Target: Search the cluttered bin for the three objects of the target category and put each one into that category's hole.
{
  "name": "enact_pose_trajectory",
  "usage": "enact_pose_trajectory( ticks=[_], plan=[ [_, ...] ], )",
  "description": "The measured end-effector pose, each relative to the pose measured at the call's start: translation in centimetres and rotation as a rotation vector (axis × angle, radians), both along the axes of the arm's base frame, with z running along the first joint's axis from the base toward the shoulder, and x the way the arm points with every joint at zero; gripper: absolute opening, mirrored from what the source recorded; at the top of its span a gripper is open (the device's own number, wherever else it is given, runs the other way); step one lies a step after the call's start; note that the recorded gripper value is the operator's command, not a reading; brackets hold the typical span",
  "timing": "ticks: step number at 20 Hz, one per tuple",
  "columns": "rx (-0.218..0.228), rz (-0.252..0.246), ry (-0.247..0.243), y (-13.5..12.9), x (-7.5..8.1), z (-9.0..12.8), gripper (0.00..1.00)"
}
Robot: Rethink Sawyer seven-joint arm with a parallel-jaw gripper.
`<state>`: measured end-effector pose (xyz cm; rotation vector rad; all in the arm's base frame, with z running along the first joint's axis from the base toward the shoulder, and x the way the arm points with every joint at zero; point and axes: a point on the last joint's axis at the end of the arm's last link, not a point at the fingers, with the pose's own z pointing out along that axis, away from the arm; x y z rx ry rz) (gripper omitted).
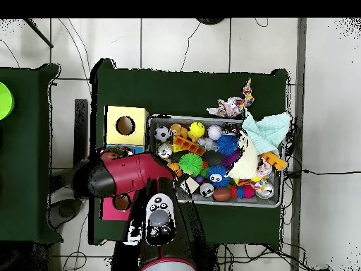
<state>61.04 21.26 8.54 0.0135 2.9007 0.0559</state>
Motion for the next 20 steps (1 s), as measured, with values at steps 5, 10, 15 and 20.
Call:
enact_pose_trajectory(
  ticks=[5, 10, 15, 20],
  plan=[
    [0.000, 0.000, 0.000, -0.02, -0.03, 0.00, 0.00],
    [-0.001, -0.001, 0.001, -0.06, -0.10, 0.01, 0.00],
    [-0.002, -0.002, 0.002, -0.16, -0.17, 0.01, 0.00],
    [-0.005, -0.003, 0.004, -0.33, -0.29, 0.03, 0.00]
  ],
)
